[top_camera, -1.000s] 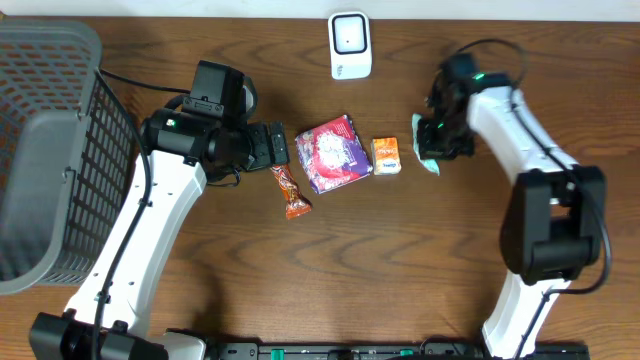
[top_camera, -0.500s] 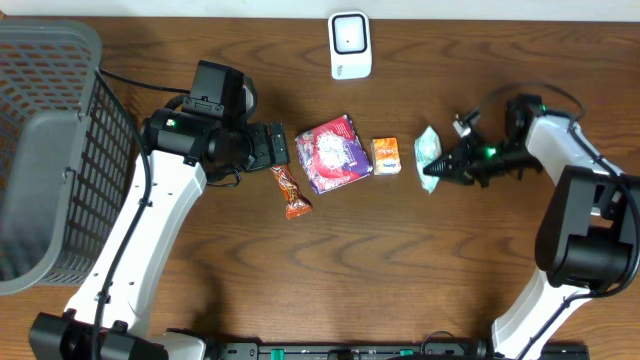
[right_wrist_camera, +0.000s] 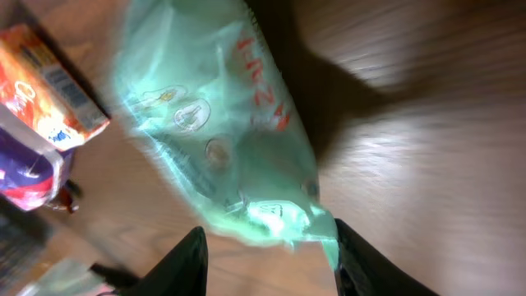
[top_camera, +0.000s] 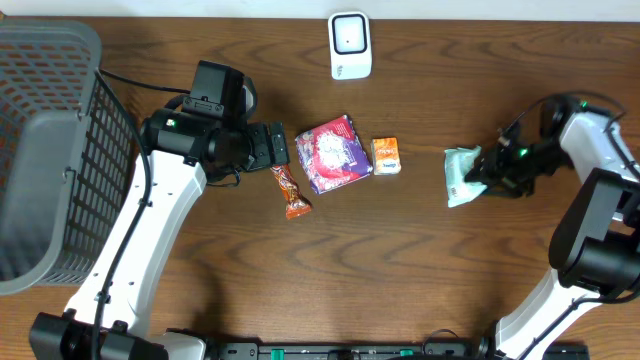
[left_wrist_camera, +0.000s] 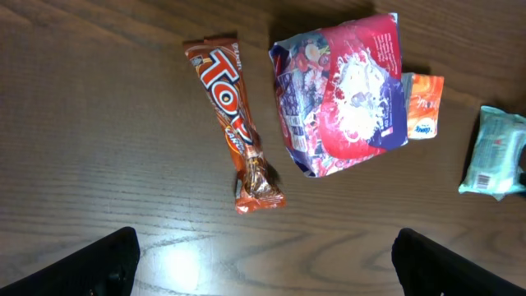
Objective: Scan the item barcode
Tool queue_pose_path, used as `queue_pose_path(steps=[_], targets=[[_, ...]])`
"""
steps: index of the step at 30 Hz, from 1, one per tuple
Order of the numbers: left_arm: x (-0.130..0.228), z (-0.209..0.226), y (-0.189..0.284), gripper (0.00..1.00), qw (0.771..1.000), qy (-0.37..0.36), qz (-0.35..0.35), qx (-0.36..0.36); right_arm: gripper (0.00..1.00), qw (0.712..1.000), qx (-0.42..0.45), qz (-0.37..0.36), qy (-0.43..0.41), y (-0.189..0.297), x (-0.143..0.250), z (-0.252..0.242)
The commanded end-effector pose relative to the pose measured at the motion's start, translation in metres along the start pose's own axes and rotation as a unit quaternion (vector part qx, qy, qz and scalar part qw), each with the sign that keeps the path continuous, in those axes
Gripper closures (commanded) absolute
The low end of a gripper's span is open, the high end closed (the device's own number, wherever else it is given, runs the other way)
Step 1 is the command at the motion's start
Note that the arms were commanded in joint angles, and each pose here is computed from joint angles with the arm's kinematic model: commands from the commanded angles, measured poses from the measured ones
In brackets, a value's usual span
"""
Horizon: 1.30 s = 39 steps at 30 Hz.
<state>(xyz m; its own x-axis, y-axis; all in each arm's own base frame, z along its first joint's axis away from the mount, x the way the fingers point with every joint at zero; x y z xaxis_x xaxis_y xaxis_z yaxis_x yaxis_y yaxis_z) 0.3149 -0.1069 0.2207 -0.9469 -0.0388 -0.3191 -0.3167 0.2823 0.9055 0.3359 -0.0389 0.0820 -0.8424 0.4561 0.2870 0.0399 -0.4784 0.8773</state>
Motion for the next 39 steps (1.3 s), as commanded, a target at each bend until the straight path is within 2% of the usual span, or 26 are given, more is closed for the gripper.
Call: queue_pose_path(steps=[1, 3, 7, 9, 16, 24, 26, 28, 29, 31, 34, 39], targets=[[-0.001, 0.002, 0.005, 0.02, 1.000, -0.004, -0.007, -0.004, 0.56, 0.996, 0.070, -0.058, -0.007, 0.039, -0.016, 0.002], [-0.001, 0.002, 0.005, 0.02, 1.000, -0.004, -0.007, -0.004, 0.55, 0.994, 0.081, -0.069, -0.002, 0.053, -0.017, 0.010], [-0.001, 0.002, 0.005, 0.02, 1.000, -0.004, -0.007, -0.004, 0.42, 0.994, 0.082, -0.073, 0.022, 0.067, -0.013, 0.026], [-0.001, 0.002, 0.005, 0.02, 1.000, -0.004, -0.007, -0.004, 0.32, 0.993, 0.085, -0.067, 0.042, 0.064, -0.011, 0.030], [-0.001, 0.002, 0.005, 0.02, 1.000, -0.004, -0.007, -0.004, 0.16, 0.988, 0.121, -0.064, 0.071, 0.040, -0.011, 0.026], [-0.001, 0.002, 0.005, 0.02, 1.000, -0.004, -0.008, -0.004, 0.17, 0.987, 0.110, -0.088, 0.081, 0.010, -0.025, 0.016], [-0.001, 0.002, 0.005, 0.02, 1.000, -0.004, -0.007, -0.004, 0.15, 0.989, 0.075, -0.078, 0.099, -0.006, -0.023, 0.018], [-0.001, 0.002, 0.005, 0.02, 1.000, -0.004, -0.007, -0.004, 0.17, 0.990, 0.047, -0.071, 0.111, -0.018, -0.020, 0.019], [-0.001, 0.002, 0.005, 0.02, 1.000, -0.004, -0.007, -0.004, 0.23, 0.990, 0.044, -0.071, 0.111, -0.023, -0.020, 0.017], [-0.001, 0.002, 0.005, 0.02, 1.000, -0.004, -0.007, -0.004, 0.41, 0.991, 0.043, -0.074, 0.101, -0.032, -0.020, 0.012], [-0.001, 0.002, 0.005, 0.02, 1.000, -0.004, -0.007, -0.004, 0.57, 0.994, 0.024, -0.074, 0.076, -0.040, -0.019, 0.013], [-0.001, 0.002, 0.005, 0.02, 1.000, -0.004, -0.007, -0.004, 0.59, 0.987, -0.109, -0.057, 0.103, -0.044, -0.013, 0.059]])
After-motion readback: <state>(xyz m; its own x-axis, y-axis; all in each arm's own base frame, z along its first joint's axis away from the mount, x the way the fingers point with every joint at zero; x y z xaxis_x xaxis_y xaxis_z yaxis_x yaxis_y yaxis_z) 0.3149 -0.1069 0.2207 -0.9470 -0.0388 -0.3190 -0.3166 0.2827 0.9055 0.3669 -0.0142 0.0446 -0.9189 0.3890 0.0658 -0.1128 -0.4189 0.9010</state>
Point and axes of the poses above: each gripper's point midway between its finger pads, its own y axis back along the fingers, its own z axis along the line the jaws close on, x = y × z, the point moved 4 cm from there along y, back along the fingers, and after that the axes turned 10 degrees about -y, right-handed, at the moved point
